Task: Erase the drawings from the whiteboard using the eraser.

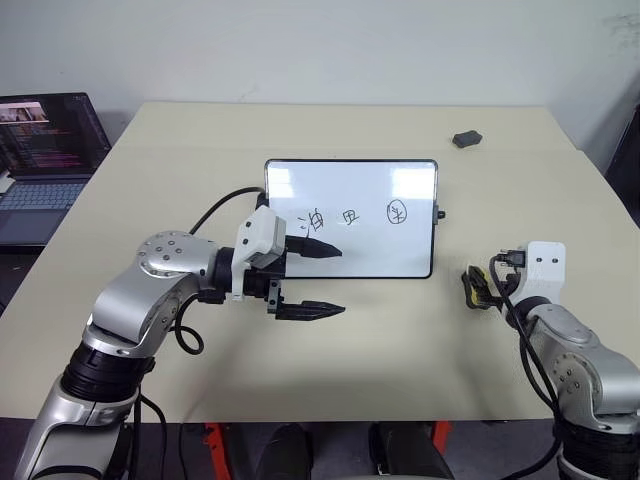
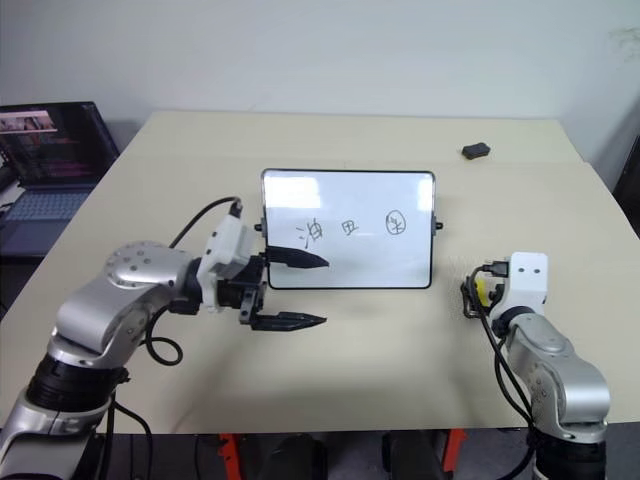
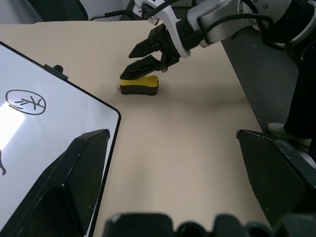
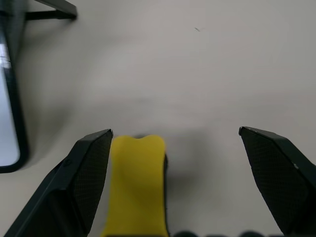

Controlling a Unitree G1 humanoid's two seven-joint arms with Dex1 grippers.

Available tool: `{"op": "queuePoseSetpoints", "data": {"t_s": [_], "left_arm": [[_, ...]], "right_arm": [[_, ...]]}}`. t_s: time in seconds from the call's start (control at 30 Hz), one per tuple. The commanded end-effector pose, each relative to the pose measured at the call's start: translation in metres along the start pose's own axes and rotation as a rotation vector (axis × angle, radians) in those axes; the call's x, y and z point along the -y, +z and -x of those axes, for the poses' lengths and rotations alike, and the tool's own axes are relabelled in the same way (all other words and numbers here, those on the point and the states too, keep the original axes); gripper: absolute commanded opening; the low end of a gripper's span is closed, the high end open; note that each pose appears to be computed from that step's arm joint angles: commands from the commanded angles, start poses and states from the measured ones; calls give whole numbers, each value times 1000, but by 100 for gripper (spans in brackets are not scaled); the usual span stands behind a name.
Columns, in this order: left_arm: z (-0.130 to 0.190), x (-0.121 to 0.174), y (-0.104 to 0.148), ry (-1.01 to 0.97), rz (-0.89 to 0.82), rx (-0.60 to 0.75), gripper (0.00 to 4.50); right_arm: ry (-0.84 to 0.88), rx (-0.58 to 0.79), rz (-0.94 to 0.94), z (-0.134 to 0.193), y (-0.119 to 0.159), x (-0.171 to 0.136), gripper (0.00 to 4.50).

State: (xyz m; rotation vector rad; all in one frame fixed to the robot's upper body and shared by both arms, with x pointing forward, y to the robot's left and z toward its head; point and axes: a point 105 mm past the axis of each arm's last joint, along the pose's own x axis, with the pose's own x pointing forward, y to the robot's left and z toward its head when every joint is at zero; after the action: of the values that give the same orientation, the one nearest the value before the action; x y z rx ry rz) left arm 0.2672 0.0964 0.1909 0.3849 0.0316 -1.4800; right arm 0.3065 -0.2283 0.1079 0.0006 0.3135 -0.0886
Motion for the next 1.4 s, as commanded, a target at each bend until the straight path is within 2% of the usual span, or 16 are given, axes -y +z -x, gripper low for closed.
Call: {"op": "queuePoseSetpoints", "data": {"t_s": [0.03,0.23,0.87,0.97,1.17,1.2,1.4], "left_arm": [[5,0,6,16,-39,13,450],[7,-2,4,30,-33,15,450],[6,-6,10,57,-22,48,450],[6,-8,12,65,-21,52,450],[7,-8,13,73,-20,48,450],[7,-8,13,75,-19,47,450],[11,-12,10,132,12,46,450]], "right_arm": [[17,50,3,1,9,-3,446],[78,31,-10,0,6,-12,446],[76,-16,-19,-7,-7,-15,446],[76,-19,-24,-7,-8,-14,353],[79,-24,-39,-8,-10,-14,133],[80,-26,-41,-9,-10,-14,119],[89,-23,-50,-8,-11,-16,118]]}}
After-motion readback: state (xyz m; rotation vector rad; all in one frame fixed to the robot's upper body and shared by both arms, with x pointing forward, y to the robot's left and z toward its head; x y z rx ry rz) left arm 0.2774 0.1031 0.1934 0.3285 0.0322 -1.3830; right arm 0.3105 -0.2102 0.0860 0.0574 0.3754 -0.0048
